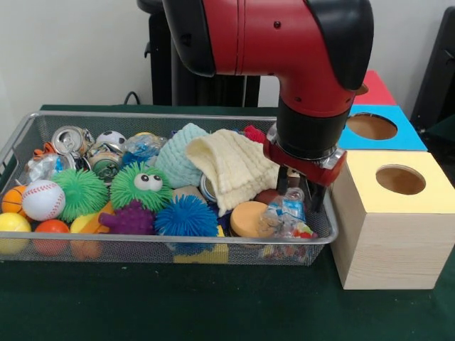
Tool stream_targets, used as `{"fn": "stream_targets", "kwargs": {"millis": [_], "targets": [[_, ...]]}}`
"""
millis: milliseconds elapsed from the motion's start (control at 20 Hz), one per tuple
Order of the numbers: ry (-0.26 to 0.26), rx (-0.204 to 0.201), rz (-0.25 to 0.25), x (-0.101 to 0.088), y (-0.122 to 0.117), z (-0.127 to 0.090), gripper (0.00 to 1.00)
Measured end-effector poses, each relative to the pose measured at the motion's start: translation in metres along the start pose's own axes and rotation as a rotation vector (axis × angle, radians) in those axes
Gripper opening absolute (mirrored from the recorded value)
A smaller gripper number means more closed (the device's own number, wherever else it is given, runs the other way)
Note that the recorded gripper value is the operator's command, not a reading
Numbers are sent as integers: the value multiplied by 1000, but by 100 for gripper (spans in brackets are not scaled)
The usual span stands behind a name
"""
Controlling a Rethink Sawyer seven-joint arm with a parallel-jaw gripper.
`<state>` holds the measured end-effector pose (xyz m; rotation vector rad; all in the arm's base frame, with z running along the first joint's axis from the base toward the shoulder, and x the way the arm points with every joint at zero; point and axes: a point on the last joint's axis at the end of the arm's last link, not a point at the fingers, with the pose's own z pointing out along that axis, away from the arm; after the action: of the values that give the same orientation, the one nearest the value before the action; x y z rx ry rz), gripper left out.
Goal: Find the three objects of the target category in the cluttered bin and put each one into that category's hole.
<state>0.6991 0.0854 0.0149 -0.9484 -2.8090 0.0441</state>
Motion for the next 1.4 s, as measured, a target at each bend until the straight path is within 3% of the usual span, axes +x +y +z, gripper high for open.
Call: {"fn": "stream_targets", "kwargs": {"millis": [300,650,1400], "targets": [[-8,-8,-11,0,4,4,100],[-54,-9,-31,-12,0,17,100],[-67,-27,-23,-39,-15,16,100]]}}
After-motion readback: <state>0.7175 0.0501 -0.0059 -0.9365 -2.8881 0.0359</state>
